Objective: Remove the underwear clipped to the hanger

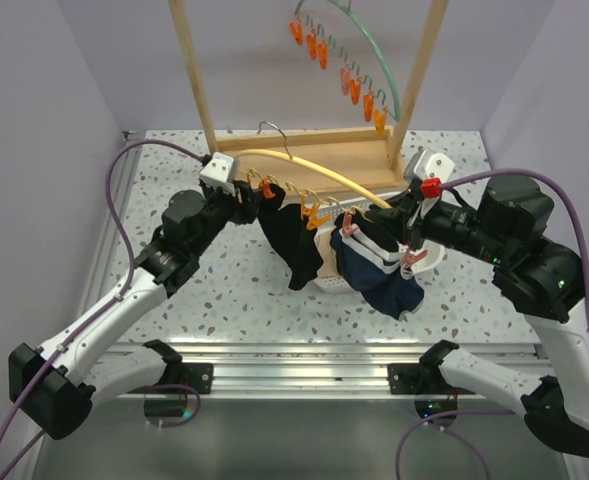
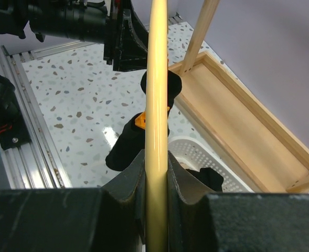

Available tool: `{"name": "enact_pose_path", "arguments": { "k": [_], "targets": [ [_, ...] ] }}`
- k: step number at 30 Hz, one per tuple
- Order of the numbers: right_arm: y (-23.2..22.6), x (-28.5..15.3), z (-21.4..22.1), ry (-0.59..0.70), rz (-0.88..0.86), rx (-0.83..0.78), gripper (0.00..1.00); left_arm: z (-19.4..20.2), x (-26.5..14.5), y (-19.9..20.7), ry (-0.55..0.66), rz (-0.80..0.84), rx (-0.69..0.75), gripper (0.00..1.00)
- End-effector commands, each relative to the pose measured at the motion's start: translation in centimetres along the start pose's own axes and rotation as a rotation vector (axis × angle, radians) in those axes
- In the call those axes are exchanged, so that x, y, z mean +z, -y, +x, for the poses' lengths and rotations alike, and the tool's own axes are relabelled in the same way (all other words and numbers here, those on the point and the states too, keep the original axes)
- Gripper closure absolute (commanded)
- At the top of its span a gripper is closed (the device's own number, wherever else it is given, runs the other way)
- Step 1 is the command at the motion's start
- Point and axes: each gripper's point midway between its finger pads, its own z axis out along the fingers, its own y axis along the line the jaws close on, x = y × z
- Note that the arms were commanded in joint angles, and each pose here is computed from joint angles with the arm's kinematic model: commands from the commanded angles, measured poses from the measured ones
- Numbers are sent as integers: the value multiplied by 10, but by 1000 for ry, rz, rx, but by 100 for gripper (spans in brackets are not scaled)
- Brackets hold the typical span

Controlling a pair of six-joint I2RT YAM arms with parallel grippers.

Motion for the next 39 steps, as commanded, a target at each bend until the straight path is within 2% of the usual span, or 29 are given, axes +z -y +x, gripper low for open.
{"name": "enact_pose_path", "arguments": {
  "k": [1,20,29,32,34,36,39],
  "targets": [
    [3,-3,-35,127,5,-39,100,-22,1,-10,52,-48,25,41],
    [1,3,-40,129,-18,-20,100,-7,20,-15,57,-75,61,44],
    [7,4,-42,131,10,-23,100,3,24,-13,38,-73,55,58],
    [8,7,-43,132,8,-18,100,3,24,-11,36,-69,57,72],
    [8,8,-44,135,8,-18,100,2,23,-11,39,-67,57,89],
    [9,8,-45,137,12,-19,100,-1,21,-11,45,-70,52,100],
    [10,9,-45,137,12,-19,100,-5,17,-12,60,-74,46,100]
  ]
}}
